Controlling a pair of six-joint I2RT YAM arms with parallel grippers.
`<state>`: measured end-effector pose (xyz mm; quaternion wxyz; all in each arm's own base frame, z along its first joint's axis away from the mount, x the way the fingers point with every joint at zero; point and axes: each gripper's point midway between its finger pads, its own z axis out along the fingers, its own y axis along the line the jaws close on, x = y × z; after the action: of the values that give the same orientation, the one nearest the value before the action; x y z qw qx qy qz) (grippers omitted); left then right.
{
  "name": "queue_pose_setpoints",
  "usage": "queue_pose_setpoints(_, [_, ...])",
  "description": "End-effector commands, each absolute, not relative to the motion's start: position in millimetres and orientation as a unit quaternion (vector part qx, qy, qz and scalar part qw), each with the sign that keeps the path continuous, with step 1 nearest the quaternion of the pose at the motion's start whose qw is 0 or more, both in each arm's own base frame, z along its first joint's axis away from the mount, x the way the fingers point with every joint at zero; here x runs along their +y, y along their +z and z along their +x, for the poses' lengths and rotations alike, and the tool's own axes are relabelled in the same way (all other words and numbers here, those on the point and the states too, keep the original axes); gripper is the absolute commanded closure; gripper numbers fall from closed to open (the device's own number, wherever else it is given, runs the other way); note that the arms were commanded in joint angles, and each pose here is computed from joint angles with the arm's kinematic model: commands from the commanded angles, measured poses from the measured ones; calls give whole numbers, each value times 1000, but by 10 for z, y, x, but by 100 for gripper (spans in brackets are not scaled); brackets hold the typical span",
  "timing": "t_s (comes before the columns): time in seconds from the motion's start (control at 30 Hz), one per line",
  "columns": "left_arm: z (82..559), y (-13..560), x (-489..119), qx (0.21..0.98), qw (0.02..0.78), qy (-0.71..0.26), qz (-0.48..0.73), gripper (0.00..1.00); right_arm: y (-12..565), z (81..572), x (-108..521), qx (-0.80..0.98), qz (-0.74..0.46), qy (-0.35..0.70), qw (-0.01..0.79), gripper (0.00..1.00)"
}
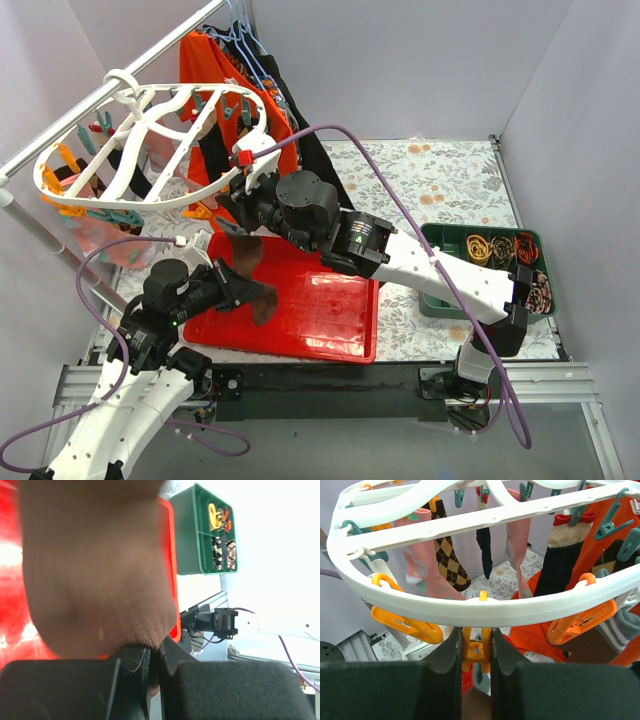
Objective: Remove the socks clipped to the hanger
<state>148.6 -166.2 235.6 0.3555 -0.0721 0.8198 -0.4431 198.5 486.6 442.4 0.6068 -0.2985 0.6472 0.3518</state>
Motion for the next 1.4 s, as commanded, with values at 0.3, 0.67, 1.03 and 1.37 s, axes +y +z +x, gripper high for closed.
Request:
queue_pose_setpoints(0.3, [1374,1728,-1539,874,244,-378,-184,100,4646,2033,4762,637,-266,354,631,99])
queue_pose_setpoints(0.67, [1494,1518,-1380,897,226,-300,-235,45,4519,2031,4781,646,-270,351,622,99])
queue_pose_setpoints(1.03, [1471,1991,-1312,860,305,-345,-221,18,4445,2014,4770,651,-270,352,615,99])
queue_pose_setpoints(1.37, [1370,2628,-1359,772,418,-452,-158,29,4363,1931,4747,658,-276,367,596,88])
